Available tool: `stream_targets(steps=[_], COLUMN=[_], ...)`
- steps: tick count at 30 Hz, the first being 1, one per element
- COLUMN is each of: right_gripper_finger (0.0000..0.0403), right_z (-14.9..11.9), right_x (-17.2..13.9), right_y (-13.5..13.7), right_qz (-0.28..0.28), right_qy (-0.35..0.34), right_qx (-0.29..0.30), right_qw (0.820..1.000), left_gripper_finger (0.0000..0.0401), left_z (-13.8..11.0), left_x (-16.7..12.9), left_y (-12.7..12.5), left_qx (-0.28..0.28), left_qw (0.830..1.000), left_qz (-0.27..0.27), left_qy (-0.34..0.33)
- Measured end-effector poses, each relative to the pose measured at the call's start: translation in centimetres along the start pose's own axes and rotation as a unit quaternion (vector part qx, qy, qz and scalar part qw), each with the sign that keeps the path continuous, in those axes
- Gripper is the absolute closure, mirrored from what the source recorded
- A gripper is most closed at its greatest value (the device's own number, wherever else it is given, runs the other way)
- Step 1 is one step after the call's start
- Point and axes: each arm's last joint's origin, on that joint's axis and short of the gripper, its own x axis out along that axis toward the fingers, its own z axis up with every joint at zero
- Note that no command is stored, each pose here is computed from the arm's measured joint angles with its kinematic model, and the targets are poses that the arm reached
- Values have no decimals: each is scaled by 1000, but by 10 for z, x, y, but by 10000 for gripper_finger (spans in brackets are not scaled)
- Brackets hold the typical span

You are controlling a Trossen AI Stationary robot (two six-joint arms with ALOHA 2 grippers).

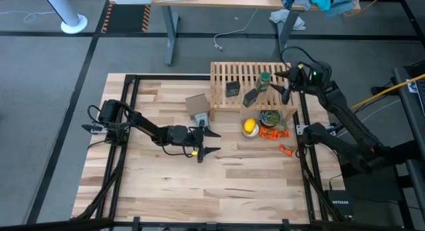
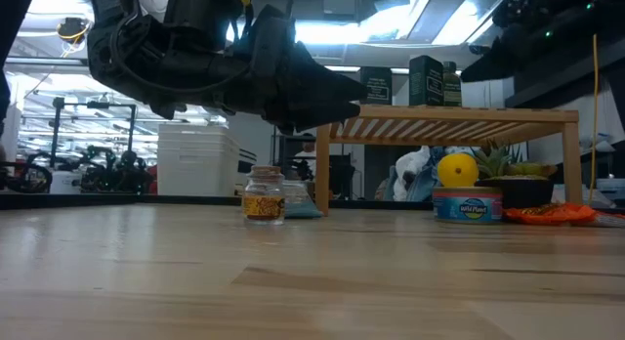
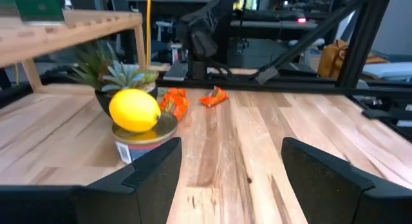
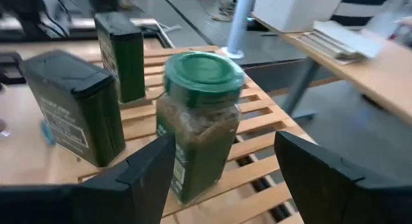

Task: Shelf spices
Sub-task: Remove the green seasoning bottle from the shelf

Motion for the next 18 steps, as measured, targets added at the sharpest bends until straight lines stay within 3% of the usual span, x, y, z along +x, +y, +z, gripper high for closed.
stream_targets(steps=[5,10,18], right_gripper_finger=[133,133,133], right_z=[-10,-14,-19], right_x=[0,1,5], right_y=[-16,-24,-29], right_qz=[26,108,82], right_qy=[-7,-51,-28], right_qx=[30,42,48], right_qw=[999,992,995], left_gripper_finger=[141,141,141], left_z=[-6,-6,-6], left_x=[0,0,0], left_y=[-1,-1,-1], left_qx=[0,6,15], left_qw=[1000,999,999], left_qz=[-1,0,0], left_qy=[28,32,31])
